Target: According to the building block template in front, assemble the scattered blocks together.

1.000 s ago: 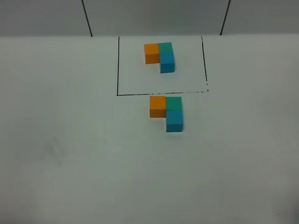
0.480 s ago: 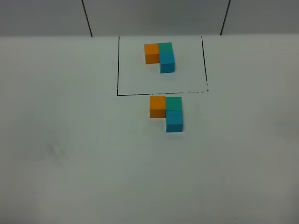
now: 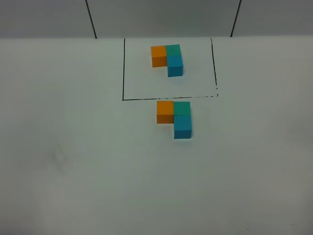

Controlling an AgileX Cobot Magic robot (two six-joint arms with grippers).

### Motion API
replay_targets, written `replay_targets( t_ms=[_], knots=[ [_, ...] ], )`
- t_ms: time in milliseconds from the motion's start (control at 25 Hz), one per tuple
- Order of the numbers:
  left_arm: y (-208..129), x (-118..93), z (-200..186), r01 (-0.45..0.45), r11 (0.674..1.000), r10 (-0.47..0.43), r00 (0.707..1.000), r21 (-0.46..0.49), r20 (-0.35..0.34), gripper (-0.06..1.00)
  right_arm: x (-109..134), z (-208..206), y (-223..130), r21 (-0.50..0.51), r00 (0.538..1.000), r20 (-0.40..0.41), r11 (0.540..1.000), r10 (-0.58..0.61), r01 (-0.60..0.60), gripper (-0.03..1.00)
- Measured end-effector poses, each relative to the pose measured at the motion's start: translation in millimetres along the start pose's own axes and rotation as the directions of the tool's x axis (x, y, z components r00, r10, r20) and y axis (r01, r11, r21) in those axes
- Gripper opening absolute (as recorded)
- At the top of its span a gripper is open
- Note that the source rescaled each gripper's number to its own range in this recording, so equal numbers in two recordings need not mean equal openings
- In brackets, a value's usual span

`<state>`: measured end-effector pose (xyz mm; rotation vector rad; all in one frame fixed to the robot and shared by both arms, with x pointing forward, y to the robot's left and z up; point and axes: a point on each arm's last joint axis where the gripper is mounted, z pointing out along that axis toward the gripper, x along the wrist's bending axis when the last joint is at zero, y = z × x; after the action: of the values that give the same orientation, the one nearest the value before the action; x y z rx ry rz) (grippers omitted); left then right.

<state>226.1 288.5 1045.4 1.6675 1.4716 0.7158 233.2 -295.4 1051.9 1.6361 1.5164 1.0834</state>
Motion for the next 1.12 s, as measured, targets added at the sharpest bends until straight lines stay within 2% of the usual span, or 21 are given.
replay_targets(
  t_ms=[520, 1120],
  knots=[
    [0.0, 0.0, 0.0, 0.000, 1.000, 0.000, 1.000, 0.000, 0.000, 0.61, 0.1, 0.2, 0.1, -0.007, 0.999, 0.039, 1.000, 0.024, -0.024, 0.99],
    [0.0, 0.0, 0.0, 0.000, 1.000, 0.000, 1.000, 0.000, 0.000, 0.61, 0.1, 0.2, 0.2, -0.008, 0.999, 0.042, 0.999, 0.032, -0.031, 0.81]
  ],
)
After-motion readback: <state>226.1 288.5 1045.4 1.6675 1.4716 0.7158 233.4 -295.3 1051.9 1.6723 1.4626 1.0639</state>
